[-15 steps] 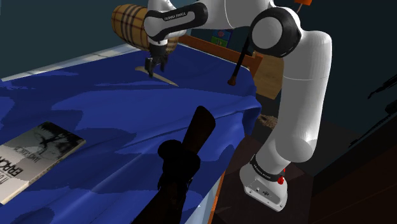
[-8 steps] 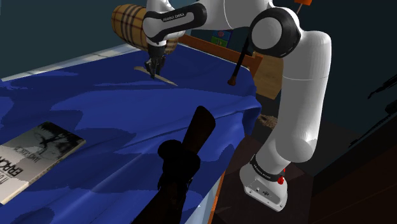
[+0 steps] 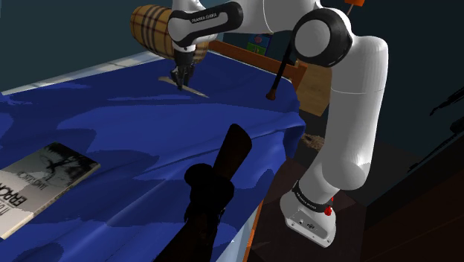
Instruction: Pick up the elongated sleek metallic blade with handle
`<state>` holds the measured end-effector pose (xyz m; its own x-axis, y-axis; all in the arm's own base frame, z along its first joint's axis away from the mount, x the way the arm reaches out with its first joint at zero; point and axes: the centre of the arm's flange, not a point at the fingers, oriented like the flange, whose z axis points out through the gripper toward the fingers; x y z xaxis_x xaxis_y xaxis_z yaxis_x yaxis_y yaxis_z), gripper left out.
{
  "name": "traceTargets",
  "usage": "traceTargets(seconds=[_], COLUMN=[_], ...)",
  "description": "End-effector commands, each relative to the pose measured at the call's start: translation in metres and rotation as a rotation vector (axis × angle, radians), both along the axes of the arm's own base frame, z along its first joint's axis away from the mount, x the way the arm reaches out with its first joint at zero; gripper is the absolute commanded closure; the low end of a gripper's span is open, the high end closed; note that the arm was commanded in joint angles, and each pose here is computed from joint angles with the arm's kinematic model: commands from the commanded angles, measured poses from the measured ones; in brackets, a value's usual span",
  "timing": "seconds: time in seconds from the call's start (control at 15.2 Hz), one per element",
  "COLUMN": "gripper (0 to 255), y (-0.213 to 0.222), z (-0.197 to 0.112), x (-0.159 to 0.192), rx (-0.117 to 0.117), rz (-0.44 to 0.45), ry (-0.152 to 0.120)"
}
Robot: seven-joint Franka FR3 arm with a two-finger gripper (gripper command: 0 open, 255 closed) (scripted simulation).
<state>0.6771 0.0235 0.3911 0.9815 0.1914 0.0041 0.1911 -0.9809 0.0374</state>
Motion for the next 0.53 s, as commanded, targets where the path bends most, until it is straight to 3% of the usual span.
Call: traceTargets(seconds=[0.0,0.46], gripper=[255,255], y=[-0.001,-0.001], z=[0.009,0.046], x=[-0.001,-0.001], rx=[-0.001,-0.001], rz=[-0.001,-0.001], ry=[0.001,0.001])
